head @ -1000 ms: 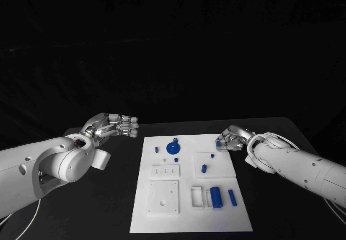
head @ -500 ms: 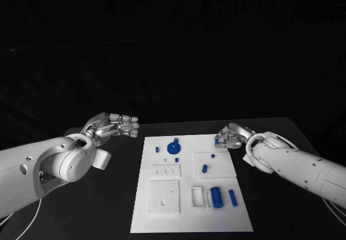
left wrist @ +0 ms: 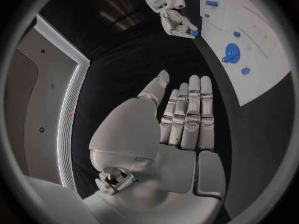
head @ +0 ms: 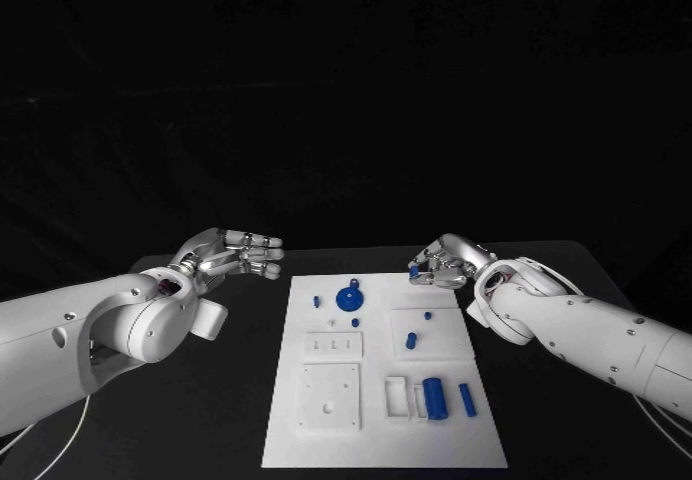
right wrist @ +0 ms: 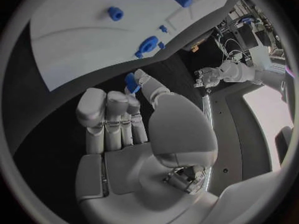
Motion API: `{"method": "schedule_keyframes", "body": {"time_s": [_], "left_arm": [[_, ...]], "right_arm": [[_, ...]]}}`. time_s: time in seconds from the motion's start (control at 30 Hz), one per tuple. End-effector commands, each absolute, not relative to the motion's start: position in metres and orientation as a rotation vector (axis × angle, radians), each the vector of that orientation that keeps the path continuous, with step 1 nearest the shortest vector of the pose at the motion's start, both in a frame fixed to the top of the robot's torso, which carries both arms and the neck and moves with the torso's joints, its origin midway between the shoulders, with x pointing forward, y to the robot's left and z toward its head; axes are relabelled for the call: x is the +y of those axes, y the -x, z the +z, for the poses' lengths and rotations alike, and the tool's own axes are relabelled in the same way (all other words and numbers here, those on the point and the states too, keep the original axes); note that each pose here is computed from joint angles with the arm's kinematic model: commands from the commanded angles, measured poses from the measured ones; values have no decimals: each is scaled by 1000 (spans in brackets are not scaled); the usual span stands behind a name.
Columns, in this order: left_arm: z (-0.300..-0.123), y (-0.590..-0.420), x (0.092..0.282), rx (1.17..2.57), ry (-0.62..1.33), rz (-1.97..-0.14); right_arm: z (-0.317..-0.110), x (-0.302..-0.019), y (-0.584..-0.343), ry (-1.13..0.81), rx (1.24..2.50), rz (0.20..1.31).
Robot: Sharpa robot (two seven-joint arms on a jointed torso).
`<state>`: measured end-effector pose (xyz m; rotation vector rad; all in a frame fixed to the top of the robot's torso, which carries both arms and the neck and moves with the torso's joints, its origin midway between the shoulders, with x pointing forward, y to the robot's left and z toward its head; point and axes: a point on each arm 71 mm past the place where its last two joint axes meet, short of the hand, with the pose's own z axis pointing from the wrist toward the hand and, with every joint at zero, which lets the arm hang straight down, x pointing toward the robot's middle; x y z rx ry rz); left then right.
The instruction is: Assemble the parts on the task board
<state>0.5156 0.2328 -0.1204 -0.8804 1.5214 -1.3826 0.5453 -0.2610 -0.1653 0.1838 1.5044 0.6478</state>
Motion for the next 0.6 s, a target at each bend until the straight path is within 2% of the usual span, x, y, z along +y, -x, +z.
{"method": "schedule_keyframes", "body": {"time_s": [0.03, 0.4, 0.6], "left_arm": [[-127, -518, 228, 1611, 893, -1283], [-148, -519, 195, 1931, 868, -1109], [-153, -521, 181, 2010, 829, -1047]], "right_arm": [[-161, -242, -541, -178, 1503, 597], [-148, -181, -521, -112, 1503, 650], [-148, -152, -508, -53, 1519, 677]]}}
